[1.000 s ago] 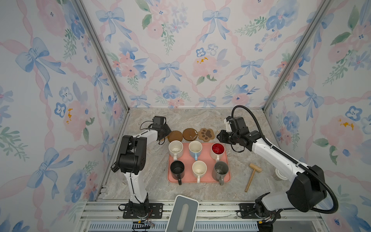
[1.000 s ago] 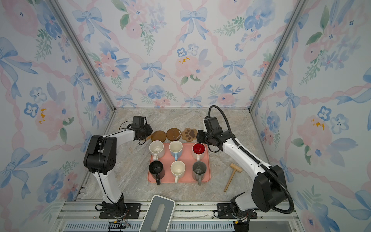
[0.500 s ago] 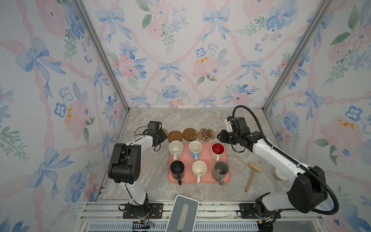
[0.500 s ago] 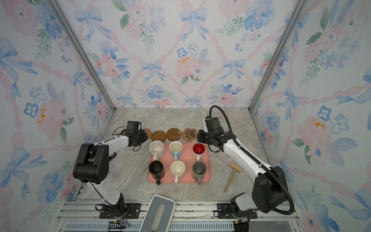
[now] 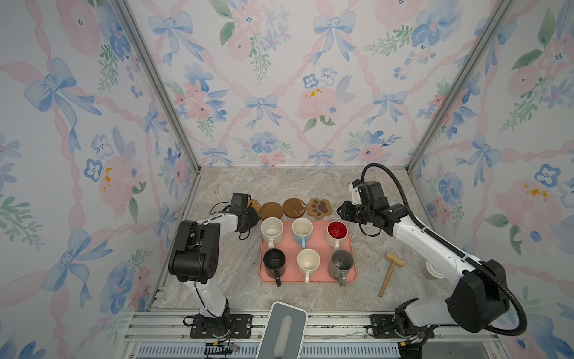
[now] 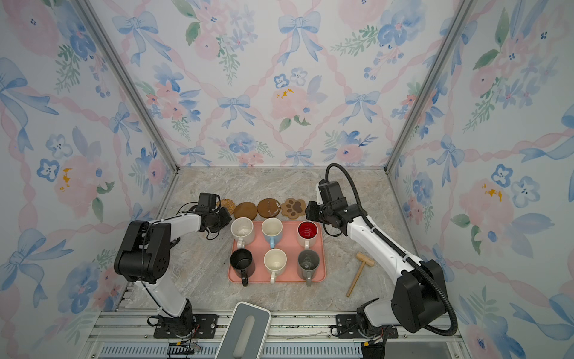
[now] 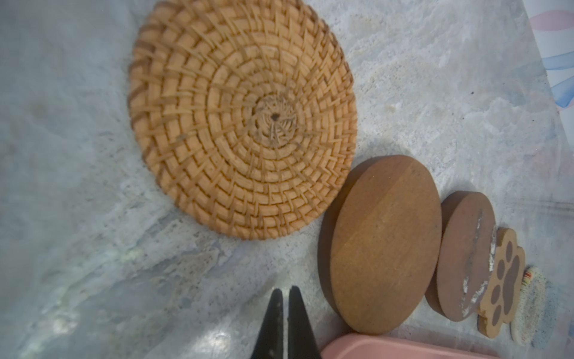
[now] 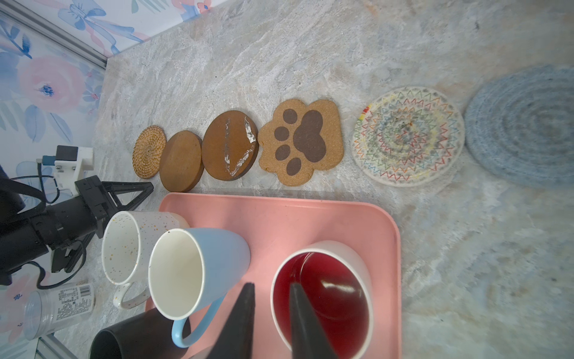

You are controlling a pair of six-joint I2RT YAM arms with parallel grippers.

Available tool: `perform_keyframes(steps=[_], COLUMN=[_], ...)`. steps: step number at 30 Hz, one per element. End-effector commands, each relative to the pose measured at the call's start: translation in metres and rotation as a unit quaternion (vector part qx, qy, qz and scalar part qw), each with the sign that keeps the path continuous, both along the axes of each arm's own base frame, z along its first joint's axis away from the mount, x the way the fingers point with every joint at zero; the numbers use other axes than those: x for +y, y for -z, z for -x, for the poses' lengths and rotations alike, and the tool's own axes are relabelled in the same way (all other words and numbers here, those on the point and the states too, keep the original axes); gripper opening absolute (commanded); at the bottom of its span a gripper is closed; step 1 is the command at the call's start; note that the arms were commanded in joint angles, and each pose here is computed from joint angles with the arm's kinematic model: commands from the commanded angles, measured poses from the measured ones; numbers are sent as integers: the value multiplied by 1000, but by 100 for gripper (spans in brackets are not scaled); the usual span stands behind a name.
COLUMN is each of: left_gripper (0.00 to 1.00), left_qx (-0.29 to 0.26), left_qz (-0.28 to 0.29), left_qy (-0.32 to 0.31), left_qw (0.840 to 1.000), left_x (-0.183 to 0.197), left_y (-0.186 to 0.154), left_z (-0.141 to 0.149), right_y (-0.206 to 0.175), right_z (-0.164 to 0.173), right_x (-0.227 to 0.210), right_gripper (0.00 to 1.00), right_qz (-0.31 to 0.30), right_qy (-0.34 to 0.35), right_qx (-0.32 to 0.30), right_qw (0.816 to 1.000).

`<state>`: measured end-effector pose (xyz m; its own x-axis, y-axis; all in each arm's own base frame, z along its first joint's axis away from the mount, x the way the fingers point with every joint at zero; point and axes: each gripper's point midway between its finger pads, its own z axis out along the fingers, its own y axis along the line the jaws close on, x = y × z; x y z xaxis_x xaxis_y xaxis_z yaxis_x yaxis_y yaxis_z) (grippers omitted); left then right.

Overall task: Place cups on coasters
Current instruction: Move the coaster to the top-center of the table.

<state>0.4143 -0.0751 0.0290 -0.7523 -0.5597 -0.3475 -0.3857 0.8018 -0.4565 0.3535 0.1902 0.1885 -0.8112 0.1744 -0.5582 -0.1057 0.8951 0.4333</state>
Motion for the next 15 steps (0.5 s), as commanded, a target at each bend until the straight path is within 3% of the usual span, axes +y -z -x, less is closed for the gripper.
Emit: perform_keyframes(steps=[1, 15], left_gripper=[0, 0], left_qx=[8, 7], left_qz=[14, 32], left_qy=[7, 11], left_qw=[1000, 999], left_x=[-9, -21], left_y=[10, 17], left_z=[2, -9], right_y=[-3, -3], right_z=[3, 2], right_x=[-6, -6], right_gripper=[24, 24], right_qz=[1, 2], right_qy=[3, 4], right_qx=[-3, -1], right_qw=[1000, 1000])
